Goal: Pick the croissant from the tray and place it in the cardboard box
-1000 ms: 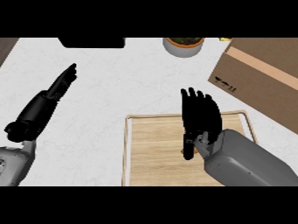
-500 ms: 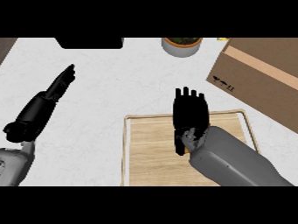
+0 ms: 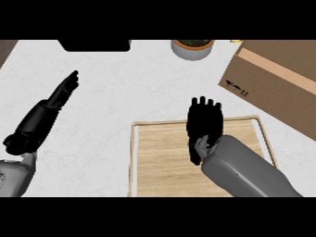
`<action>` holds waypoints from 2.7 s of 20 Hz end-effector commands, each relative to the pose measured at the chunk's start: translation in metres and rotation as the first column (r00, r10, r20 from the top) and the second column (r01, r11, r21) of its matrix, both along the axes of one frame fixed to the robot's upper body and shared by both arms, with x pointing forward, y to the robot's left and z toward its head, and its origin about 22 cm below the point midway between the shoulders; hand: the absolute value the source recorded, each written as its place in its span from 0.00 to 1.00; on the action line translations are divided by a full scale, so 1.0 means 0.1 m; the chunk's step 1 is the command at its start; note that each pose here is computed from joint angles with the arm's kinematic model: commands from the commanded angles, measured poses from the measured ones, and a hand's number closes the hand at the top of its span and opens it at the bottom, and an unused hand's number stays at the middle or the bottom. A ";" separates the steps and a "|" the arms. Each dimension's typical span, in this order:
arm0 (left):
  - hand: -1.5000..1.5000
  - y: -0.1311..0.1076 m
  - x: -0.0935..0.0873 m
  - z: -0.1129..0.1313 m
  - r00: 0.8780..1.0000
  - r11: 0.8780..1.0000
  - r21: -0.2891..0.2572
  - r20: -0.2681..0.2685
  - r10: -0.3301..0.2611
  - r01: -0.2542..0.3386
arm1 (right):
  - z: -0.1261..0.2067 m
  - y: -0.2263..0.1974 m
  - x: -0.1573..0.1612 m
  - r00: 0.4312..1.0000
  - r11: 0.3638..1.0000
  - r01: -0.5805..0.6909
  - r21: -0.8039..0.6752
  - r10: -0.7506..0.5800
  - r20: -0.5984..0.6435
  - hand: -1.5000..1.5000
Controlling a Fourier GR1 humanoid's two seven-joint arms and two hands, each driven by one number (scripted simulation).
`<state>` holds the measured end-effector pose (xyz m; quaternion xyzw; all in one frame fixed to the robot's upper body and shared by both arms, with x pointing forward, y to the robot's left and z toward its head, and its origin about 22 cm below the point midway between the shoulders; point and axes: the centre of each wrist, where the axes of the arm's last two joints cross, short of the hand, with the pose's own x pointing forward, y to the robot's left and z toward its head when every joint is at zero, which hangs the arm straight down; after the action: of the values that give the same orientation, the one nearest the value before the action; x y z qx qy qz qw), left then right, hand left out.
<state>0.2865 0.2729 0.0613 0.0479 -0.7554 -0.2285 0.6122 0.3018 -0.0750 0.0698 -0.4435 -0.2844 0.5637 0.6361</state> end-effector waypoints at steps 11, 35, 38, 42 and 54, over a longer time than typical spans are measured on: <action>0.50 -0.07 0.10 -0.02 1.000 1.000 -0.006 -0.004 -0.008 0.008 | -0.26 -0.17 -0.06 0.981 0.973 0.181 -0.146 -0.189 -0.048 0.00; 0.50 -0.05 0.03 0.10 1.000 1.000 0.002 0.004 -0.006 0.006 | -0.41 -0.18 -0.05 0.992 0.982 -0.042 -0.184 0.063 0.107 1.00; 0.50 0.06 0.01 0.03 1.000 1.000 0.005 0.003 -0.009 0.009 | -0.31 -0.22 -0.11 0.941 0.952 -0.305 -0.021 0.304 0.146 1.00; 0.50 -0.10 0.03 0.04 0.999 0.999 -0.009 0.017 -0.042 0.042 | -0.01 -0.06 -0.06 0.753 0.726 -0.649 0.228 0.570 0.329 1.00; 0.50 0.03 -0.07 -0.12 1.000 1.000 0.002 -0.004 -0.012 0.012 | 0.77 -0.70 0.28 0.532 0.623 -0.771 0.132 0.516 0.671 1.00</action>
<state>0.2882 0.2709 0.0580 0.0417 -0.7552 -0.2315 0.6119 0.3167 -0.1266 0.1136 -0.2884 -0.6864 0.5764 0.3367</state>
